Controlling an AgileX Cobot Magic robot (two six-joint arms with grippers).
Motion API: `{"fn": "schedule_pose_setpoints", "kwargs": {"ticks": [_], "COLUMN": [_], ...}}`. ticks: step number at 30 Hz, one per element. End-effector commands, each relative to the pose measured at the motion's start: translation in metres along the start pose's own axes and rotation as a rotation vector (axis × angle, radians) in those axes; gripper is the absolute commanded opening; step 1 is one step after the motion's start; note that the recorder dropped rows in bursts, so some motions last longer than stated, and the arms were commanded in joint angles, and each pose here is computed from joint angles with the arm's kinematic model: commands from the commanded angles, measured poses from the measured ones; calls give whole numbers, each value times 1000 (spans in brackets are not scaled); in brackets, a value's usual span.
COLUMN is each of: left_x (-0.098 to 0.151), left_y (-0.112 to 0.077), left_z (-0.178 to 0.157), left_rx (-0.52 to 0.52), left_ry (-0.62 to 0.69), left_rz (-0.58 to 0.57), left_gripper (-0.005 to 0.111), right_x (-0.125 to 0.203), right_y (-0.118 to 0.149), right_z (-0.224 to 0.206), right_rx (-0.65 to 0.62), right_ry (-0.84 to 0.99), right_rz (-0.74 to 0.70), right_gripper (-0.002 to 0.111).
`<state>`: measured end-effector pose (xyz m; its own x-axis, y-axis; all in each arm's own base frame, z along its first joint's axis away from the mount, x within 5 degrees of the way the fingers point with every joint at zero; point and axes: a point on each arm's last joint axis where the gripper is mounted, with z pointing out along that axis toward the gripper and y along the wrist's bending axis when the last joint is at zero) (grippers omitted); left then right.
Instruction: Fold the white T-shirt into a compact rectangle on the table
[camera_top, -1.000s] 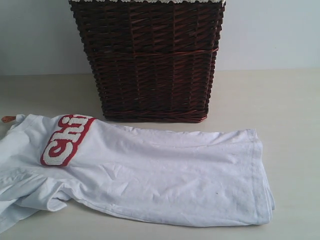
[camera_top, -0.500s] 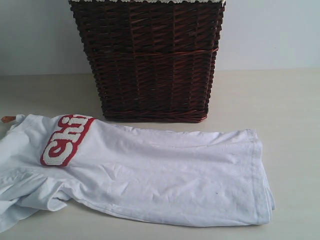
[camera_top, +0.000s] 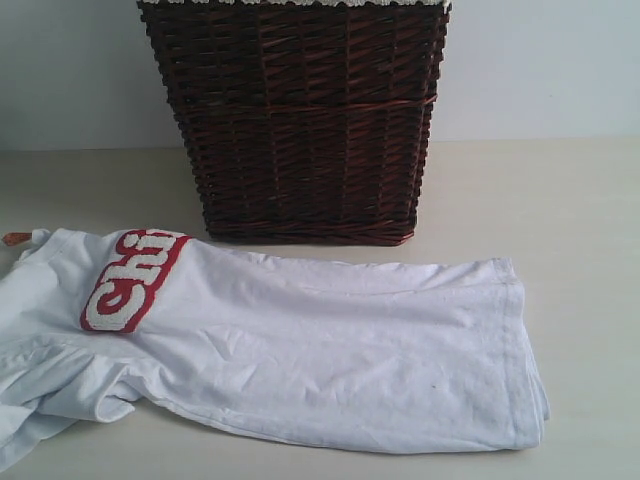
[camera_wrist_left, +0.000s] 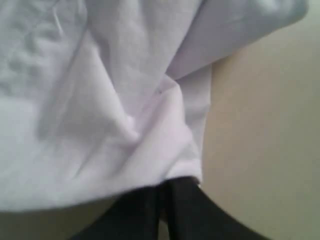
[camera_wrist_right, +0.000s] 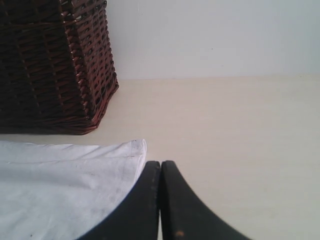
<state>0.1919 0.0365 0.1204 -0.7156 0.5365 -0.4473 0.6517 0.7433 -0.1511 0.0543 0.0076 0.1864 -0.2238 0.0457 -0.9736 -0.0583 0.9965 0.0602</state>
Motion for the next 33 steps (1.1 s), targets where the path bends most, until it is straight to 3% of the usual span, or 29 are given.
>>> {"fn": "schedule_pose_setpoints", "kwargs": {"ticks": [1,4,10,14,22,27,33], "left_x": [1,1,-10,-19,-31,-39,-45], "left_y": [0,-6,-35,-44,-39,-25,-6], "left_z": [0,0,-8,-15,-17,-24,-33], "left_rx": [5,70,406,538,510,451,404], "left_ry": [4,9,-87,-181,-312,-421,-511], "left_rz": [-70,-101,-127,-167,-233,-299,-490], "left_gripper": [0,0,0,0,0,0,0], "right_x": [1,1,1,1,1,1,1], "right_y": [0,0,0,0,0,0,0], "right_z": [0,0,0,0,0,0,0], "right_rx": [-1,-1,-1,-1,-1,-1,-1], "right_ry": [-8,-8,-8,-8,-8,-8,-8], "right_rz": [0,0,0,0,0,0,0], "right_gripper": [0,0,0,0,0,0,0]}}
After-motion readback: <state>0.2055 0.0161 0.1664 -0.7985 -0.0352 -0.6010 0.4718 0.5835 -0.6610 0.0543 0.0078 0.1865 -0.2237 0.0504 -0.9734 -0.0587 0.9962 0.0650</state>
